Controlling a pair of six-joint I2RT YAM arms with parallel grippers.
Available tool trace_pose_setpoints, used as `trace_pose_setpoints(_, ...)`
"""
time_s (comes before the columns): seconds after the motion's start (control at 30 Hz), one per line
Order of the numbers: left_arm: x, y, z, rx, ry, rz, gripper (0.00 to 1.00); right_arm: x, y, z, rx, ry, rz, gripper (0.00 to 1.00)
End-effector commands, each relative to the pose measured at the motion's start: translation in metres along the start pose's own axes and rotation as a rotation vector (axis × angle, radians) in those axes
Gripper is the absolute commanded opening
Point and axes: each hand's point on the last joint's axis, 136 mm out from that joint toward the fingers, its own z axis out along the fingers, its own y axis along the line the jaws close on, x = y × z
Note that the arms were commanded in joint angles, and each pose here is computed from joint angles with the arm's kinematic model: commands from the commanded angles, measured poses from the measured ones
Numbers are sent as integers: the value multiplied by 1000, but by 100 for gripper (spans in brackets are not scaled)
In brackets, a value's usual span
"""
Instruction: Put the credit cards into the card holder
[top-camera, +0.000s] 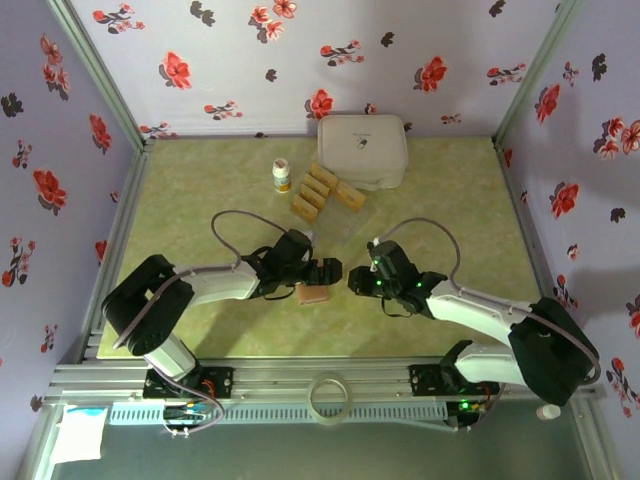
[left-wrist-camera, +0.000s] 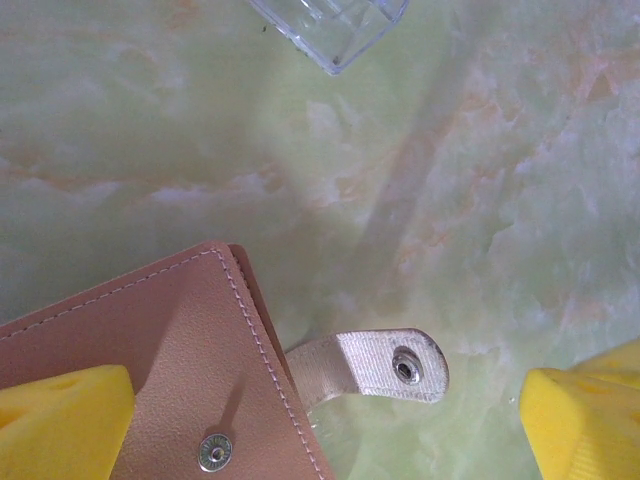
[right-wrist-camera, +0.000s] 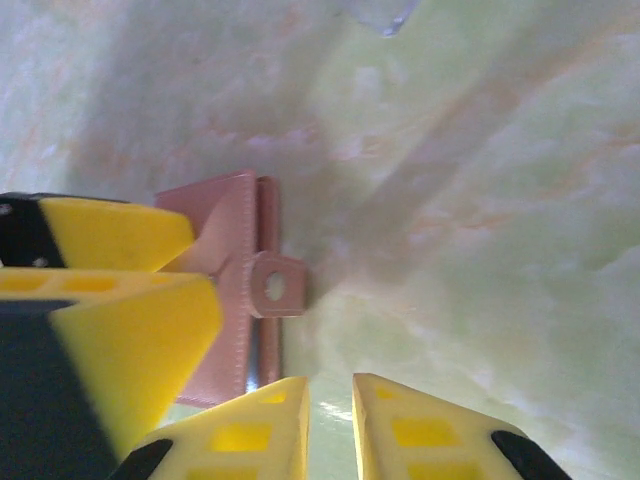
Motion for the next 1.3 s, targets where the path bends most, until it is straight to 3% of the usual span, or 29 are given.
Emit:
trace_pose_setpoints(0.0,-7,13,-9,-72,-3,-14,100,-5,29,-2,-78,-22,-22,16)
trace_pose_setpoints(0.33,-59,13,-43,-66,-64,-17,100,-4,94,19,-126,29,-146,10)
trace_pose_setpoints(0.7,-95,64,-66,-127,-112,-123,100,15,140,37,-138,93,-293,4)
trace_pose_setpoints(1.03,-96,78,-77,-151,-98,-129,100,37,99,70,3,183,-306,0)
trace_pose_setpoints(1.27,-78,81,-76,-162,-30,-96,100,40,76,75,12,185,-260,0)
